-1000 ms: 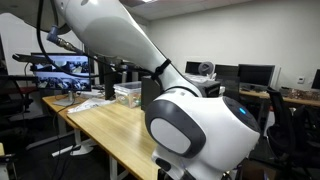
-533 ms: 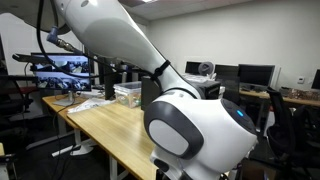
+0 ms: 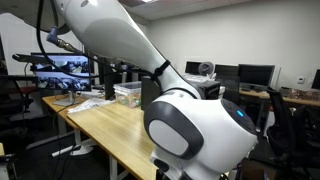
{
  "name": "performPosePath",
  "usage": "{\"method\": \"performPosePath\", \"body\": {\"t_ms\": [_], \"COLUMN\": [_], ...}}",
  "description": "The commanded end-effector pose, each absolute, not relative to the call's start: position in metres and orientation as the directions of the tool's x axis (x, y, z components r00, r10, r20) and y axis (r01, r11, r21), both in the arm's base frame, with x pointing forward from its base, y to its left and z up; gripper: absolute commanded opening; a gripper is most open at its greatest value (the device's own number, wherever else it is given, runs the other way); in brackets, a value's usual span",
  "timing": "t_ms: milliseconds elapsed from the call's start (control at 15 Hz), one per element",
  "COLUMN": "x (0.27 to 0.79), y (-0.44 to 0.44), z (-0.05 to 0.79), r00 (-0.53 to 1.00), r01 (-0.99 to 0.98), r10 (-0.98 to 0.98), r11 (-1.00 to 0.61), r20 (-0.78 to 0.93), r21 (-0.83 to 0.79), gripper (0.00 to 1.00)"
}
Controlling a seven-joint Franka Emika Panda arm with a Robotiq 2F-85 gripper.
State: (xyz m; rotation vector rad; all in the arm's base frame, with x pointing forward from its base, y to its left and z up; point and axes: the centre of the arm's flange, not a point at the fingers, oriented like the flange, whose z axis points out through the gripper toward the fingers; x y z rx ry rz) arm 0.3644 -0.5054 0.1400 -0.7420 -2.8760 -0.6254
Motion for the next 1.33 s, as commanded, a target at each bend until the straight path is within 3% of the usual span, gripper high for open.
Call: {"method": "performPosePath", "body": {"t_ms": [0,1267], "x": [0.367,0.345], "y": [-0.494,-0.480], "z": [0.143,0.141], "r00": [-0.867,-0.803], "r01": [0.497,0.560], "r10": [0.465,0.591], "r11": [0.771,0.708], "r20": [0.182,0.073], "r21": [0.398,0.431], "gripper": [0.01,0.01]}}
